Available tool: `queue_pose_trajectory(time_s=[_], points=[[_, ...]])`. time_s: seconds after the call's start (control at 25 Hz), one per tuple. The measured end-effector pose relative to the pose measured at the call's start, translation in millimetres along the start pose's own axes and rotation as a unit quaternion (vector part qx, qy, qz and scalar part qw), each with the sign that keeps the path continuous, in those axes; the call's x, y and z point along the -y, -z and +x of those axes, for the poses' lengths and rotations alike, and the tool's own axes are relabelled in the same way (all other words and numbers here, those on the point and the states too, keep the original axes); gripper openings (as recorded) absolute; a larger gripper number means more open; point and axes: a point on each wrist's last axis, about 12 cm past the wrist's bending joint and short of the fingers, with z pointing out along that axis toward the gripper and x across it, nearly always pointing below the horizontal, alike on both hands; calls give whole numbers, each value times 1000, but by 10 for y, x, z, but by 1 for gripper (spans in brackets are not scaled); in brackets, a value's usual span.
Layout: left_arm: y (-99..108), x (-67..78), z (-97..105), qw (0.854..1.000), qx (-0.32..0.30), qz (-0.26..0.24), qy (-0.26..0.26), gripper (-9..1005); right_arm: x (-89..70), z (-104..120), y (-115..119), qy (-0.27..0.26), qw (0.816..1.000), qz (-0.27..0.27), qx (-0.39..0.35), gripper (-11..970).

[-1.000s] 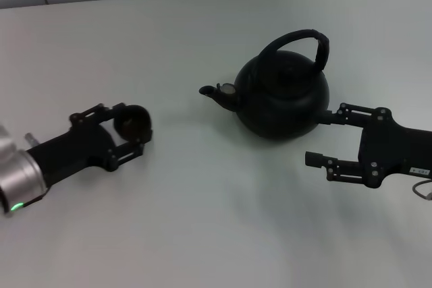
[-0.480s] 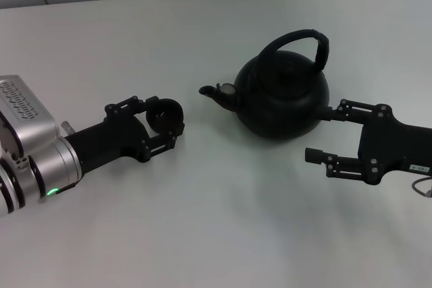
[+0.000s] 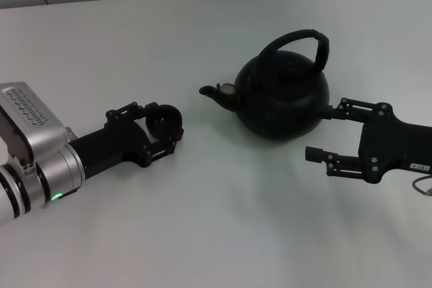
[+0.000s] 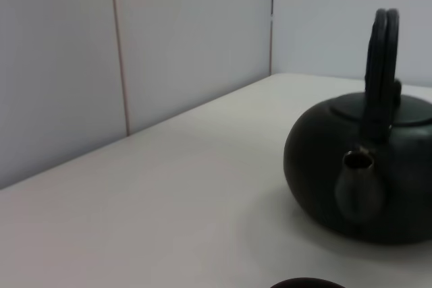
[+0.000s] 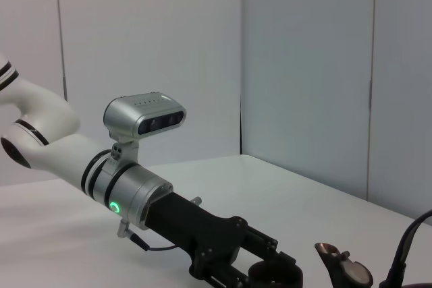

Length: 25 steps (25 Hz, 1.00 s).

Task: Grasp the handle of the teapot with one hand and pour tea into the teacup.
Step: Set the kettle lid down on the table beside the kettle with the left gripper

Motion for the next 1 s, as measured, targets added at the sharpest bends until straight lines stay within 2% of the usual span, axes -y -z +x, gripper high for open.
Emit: queue_pose_trajectory(time_s=[1.0], points=[[-33, 61, 46, 1000, -8, -6, 2, 799, 15, -16, -32, 2, 1000, -3, 2, 720]])
